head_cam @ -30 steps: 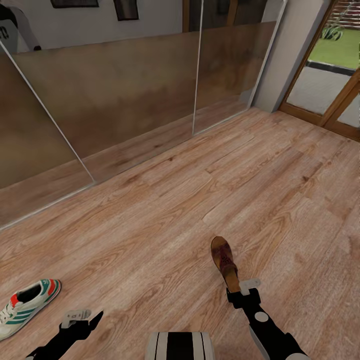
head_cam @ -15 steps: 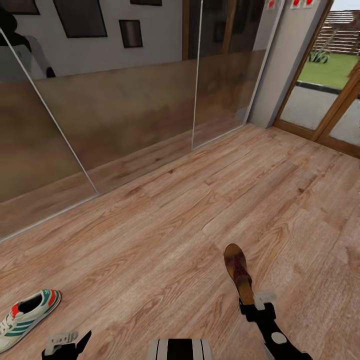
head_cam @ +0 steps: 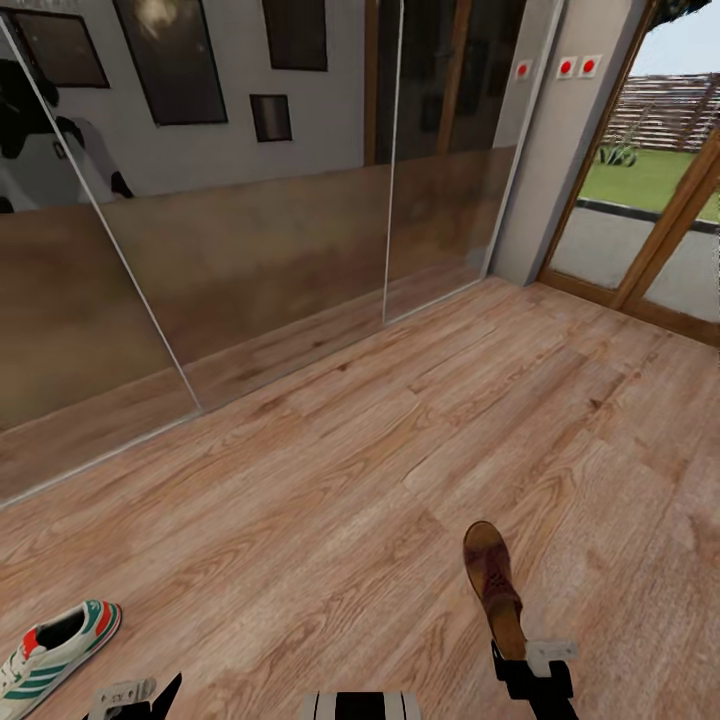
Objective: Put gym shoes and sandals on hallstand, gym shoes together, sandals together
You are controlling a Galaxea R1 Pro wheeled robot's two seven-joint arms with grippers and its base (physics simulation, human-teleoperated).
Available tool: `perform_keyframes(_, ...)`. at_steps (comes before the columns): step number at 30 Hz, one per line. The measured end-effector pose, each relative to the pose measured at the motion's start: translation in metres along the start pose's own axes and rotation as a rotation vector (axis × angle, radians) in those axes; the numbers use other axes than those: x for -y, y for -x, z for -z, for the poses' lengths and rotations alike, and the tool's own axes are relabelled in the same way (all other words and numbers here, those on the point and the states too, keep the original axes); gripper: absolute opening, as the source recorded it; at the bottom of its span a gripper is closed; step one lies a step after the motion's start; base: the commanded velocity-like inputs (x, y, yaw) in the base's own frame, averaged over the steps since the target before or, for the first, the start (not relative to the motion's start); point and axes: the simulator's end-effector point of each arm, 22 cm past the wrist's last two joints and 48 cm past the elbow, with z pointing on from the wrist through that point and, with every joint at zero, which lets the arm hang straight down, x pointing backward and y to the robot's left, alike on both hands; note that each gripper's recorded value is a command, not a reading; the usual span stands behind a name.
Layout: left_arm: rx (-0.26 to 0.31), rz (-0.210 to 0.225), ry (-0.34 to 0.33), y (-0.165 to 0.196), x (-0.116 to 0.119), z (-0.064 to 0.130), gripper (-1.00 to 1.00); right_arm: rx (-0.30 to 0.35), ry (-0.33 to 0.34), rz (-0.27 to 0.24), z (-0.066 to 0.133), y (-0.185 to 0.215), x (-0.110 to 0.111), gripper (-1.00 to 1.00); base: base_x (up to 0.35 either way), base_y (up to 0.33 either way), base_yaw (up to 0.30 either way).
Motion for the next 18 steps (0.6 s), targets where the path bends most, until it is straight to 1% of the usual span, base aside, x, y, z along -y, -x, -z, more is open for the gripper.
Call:
perform_keyframes(13,0.062,0.001,-0.012,0.026,0.007,0.005,1.00,0.070,-0.007,-0.009,0.005,0.036,0.004,-1.00,0.000,0.000,0.000)
perform_keyframes(18,0.070,0.001,-0.014,0.039,0.010,0.011,1.00,0.078,-0.008,-0.010,0.012,0.050,0.006,-1.00,0.000,0.000,0.000)
